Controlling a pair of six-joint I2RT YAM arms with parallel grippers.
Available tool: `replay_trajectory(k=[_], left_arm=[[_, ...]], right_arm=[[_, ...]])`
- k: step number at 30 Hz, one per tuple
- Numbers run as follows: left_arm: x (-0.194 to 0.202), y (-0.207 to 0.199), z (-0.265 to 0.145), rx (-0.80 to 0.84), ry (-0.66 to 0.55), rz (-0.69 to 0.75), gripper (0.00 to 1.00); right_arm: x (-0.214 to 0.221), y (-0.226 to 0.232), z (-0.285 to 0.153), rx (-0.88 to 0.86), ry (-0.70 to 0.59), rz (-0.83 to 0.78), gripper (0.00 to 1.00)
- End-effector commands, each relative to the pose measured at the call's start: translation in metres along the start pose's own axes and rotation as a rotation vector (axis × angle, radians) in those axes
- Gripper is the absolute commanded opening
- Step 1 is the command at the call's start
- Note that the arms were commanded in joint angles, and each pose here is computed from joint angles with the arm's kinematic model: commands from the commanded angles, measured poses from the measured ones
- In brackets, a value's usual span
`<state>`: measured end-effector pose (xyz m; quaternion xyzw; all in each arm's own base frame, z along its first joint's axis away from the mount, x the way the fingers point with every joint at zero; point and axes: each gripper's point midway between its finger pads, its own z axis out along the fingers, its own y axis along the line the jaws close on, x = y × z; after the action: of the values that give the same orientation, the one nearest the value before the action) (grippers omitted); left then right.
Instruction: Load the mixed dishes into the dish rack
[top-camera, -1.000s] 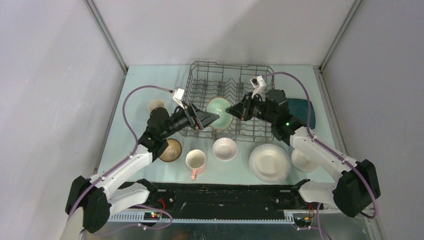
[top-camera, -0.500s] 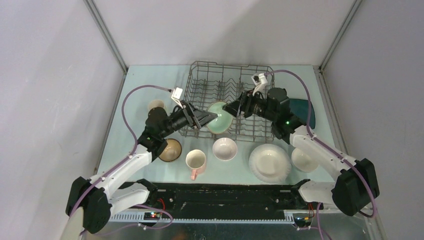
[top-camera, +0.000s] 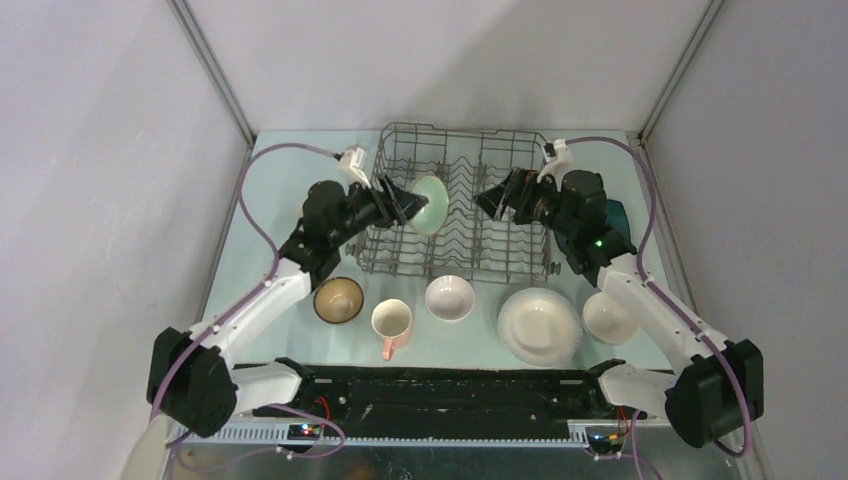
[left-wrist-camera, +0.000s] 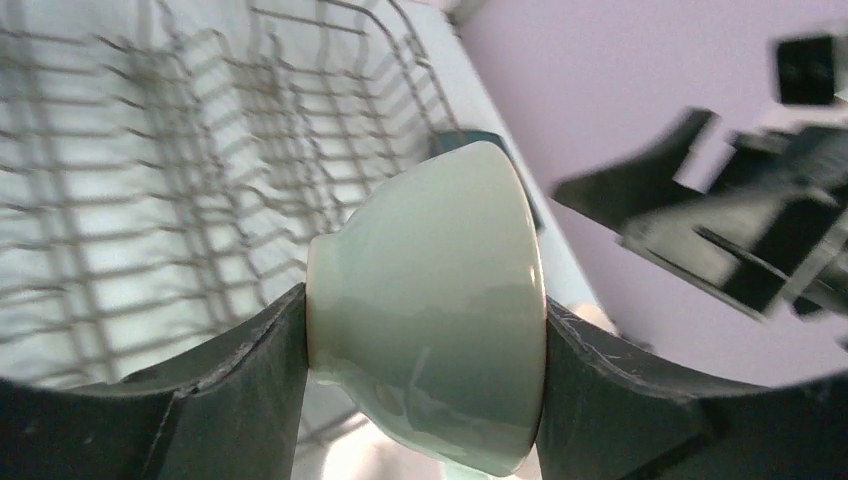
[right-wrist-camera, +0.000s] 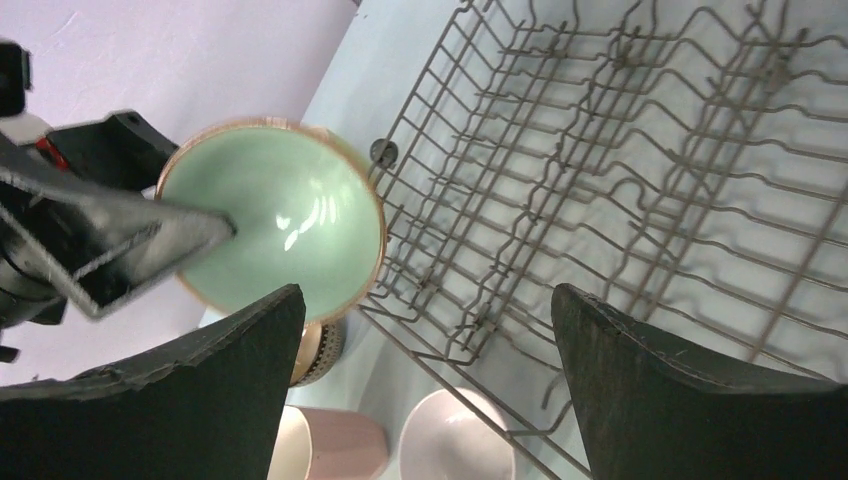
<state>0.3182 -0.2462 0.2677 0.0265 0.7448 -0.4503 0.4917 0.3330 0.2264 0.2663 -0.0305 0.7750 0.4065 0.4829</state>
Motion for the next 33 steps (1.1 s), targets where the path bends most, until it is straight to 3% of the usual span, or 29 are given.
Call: replay_trajectory(k=[1, 2, 3, 7, 12, 17, 21, 25, 30, 33], left_arm=[[-0.073, 0.033, 0.017, -0.281, -0.149, 0.239, 0.0], [-0.097, 0.03, 0.019, -0.324, -0.181, 0.315, 0.0], [-0.091, 0.062, 0.022, -0.466, -0.136, 0.34, 0.0], [-0.125, 0.096, 0.033, -0.716, -0.158, 0.555, 0.0], [-0.152, 0.098, 0.076, -0.803, -0.124, 0.911, 0.0], [-0.127, 0.117, 0.128, -0.75, 0.031, 1.286, 0.0], [-0.113, 0.127, 0.153, -0.641, 0.146, 1.468, 0.0], [-0.106, 0.145, 0.172, -0.563, 0.211, 1.573, 0.0], [-0.103, 0.169, 0.19, -0.542, 0.24, 1.6, 0.0], [-0.094, 0.18, 0.196, -0.44, 0.271, 1.651, 0.0]], right_arm=[[-0.011, -0.007, -0.017, 0.063, -0.058, -0.042, 0.96], [-0.011, -0.007, -0.02, 0.068, -0.061, -0.048, 0.96], [-0.014, -0.006, -0.023, 0.07, -0.073, -0.056, 0.96], [-0.007, -0.011, -0.033, 0.097, -0.06, -0.064, 0.96], [-0.008, -0.014, -0.04, 0.11, -0.074, -0.07, 0.95], [-0.009, -0.017, -0.046, 0.113, -0.079, -0.07, 0.95], [-0.009, -0.021, -0.049, 0.114, -0.081, -0.069, 0.94], [-0.009, -0.025, -0.049, 0.113, -0.075, -0.061, 0.94], [-0.006, -0.028, -0.045, 0.108, -0.064, -0.051, 0.94], [-0.004, -0.031, -0.041, 0.11, -0.055, -0.045, 0.94]])
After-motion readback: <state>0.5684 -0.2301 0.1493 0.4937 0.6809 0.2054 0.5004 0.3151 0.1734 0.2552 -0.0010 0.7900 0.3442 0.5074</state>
